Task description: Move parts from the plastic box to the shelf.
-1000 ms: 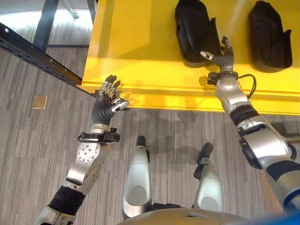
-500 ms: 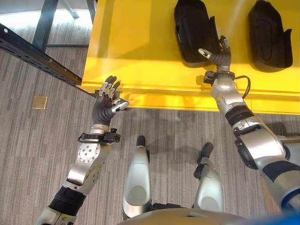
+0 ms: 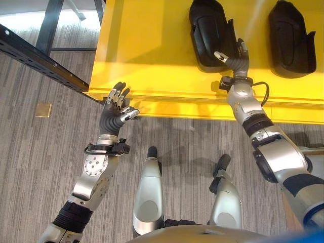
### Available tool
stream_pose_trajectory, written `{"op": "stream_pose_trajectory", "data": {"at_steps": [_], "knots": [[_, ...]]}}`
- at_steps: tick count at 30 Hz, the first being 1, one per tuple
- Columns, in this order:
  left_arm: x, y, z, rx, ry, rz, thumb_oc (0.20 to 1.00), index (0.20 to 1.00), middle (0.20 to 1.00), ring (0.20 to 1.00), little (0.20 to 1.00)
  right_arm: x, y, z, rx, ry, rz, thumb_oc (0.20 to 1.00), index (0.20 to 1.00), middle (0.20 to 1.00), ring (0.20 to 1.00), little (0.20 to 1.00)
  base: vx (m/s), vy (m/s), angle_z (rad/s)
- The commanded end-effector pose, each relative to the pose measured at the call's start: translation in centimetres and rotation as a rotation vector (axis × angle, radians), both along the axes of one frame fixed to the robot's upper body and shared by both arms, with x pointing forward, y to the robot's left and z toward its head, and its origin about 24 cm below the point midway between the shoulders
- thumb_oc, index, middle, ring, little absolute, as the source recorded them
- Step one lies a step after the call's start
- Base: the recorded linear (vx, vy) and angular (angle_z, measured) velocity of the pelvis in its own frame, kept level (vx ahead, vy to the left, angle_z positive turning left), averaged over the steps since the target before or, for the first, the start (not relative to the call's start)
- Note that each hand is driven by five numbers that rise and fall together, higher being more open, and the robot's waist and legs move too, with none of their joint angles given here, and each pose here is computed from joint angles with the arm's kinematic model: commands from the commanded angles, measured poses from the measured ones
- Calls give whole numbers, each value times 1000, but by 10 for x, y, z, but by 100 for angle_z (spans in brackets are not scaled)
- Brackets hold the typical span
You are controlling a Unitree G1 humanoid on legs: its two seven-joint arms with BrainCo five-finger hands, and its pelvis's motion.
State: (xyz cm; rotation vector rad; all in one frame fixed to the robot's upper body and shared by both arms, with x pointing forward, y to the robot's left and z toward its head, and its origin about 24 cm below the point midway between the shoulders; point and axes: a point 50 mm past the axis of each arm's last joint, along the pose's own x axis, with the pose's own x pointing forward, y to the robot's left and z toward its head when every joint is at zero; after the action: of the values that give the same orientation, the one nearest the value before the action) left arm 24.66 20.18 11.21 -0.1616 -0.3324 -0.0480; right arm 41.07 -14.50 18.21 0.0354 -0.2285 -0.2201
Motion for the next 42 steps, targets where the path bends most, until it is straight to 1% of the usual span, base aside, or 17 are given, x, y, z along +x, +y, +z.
{"op": "stream_pose_trajectory", "data": {"at_steps": [1, 19, 33, 42], "knots": [[-4, -4, 27, -21, -145, -16, 1000, 1000, 1000, 1000, 1000, -3, 35, 1, 46, -11, 138, 1000, 1000, 1000, 1000, 1000, 0, 0, 0], [-3, -5, 27, -28, -143, -13, 1000, 1000, 1000, 1000, 1000, -4, 51, -5, 87, 20, 183, 1000, 1000, 1000, 1000, 1000, 0, 0, 0], [-4, -4, 26, -30, -141, -8, 1000, 1000, 1000, 1000, 1000, -3, 53, -9, 123, 37, 181, 1000, 1000, 1000, 1000, 1000, 0, 0, 0], [-5, -3, 26, -26, -139, -2, 1000, 1000, 1000, 1000, 1000, -5, 61, -14, 133, 51, 204, 1000, 1000, 1000, 1000, 1000, 0, 0, 0]]}}
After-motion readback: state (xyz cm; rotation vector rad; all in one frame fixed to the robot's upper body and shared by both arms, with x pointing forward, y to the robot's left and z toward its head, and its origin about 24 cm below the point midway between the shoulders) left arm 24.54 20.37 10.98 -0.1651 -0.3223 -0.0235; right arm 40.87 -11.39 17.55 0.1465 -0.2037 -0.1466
